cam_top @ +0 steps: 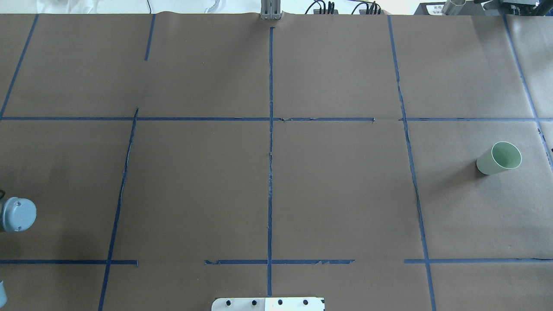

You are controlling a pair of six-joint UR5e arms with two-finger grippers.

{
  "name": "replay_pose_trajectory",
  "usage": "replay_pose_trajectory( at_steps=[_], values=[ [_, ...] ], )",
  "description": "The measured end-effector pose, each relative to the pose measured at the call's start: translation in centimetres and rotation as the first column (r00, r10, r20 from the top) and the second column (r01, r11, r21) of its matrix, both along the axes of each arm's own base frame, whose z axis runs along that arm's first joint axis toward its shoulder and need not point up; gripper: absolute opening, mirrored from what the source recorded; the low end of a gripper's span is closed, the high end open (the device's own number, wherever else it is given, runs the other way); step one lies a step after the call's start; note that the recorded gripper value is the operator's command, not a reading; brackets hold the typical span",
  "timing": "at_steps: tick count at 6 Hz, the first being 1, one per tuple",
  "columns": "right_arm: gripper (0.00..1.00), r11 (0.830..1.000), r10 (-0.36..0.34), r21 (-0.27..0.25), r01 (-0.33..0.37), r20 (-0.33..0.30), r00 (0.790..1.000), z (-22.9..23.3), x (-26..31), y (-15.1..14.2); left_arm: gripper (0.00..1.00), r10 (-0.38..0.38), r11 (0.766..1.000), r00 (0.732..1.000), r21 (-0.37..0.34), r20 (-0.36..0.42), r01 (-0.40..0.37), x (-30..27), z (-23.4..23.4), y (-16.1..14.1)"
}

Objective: Transfer and stack yellow cup on green cup

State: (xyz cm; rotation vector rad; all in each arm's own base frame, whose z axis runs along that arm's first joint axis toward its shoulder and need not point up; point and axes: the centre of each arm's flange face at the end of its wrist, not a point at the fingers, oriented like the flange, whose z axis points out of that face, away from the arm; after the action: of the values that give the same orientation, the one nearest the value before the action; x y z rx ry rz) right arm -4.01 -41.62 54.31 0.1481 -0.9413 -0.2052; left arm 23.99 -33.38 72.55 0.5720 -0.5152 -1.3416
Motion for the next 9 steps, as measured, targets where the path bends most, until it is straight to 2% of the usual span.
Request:
replay_pose_trajectory(
  at_steps=[1, 2, 3, 4, 5, 6, 7, 8, 9],
  values=[
    [1.0, 1.0, -0.01, 0.008, 0.01, 0.001, 1.0, -0.4, -0.6, -0.3, 0.06, 0.076, 0.99, 0.997, 0.123, -0.015, -0.074, 1.6, -2.9, -4.1],
    [1.0, 1.0, -0.023, 0.018, 0.023, 0.003, 1.0, -0.8, -1.2, -0.7, 0.06, 0.177, 0.959, 0.984, 0.228, -0.02, -0.168, 3.2, -5.4, -7.2],
    [1.0, 0.999, -0.034, 0.034, 0.033, 0.007, 0.999, -1.6, -1.9, -1.2, 0.07, 0.3, 0.912, 0.954, 0.3, -0.02, -0.281, 4.7, -7.8, -9.3],
    [1.0, 0.997, -0.048, 0.061, 0.047, 0.012, 0.999, -2.8, -2.8, -2.0, 0.07, 0.421, 0.847, 0.907, 0.369, -0.027, -0.382, 6.1, -10.2, -10.9],
    [1.0, 0.993, -0.068, 0.097, 0.066, 0.018, 0.998, -4.4, -4.0, -3.1, 0.07, 0.526, 0.766, 0.85, 0.459, -0.045, -0.449, 7.4, -13.0, -12.0],
    [1.0, 0.987, -0.09, 0.135, 0.085, 0.026, 0.996, -6.4, -5.7, -4.4, 0.07, 0.626, 0.664, 0.779, 0.55, -0.038, -0.507, 9.0, -16.8, -13.1],
    [1.0, 0.985, -0.096, 0.147, 0.088, 0.047, 0.994, -9.4, -8.2, -5.8, 0.08, 0.716, 0.554, 0.698, 0.594, 0.018, -0.584, 11.7, -21.2, -14.6],
    [1.0, 0.99, -0.075, 0.126, 0.066, 0.072, 0.995, -13.4, -11.6, -7.0, 0.06, 0.791, 0.446, 0.602, 0.57, 0.111, -0.69, 14.8, -25.8, -16.3],
    [1.0, 0.994, -0.045, 0.108, 0.036, 0.085, 0.995, -17.4, -15.2, -7.8, 0.04, 0.844, 0.336, 0.504, 0.553, 0.182, -0.762, 17.3, -29.9, -16.8]
  ],
)
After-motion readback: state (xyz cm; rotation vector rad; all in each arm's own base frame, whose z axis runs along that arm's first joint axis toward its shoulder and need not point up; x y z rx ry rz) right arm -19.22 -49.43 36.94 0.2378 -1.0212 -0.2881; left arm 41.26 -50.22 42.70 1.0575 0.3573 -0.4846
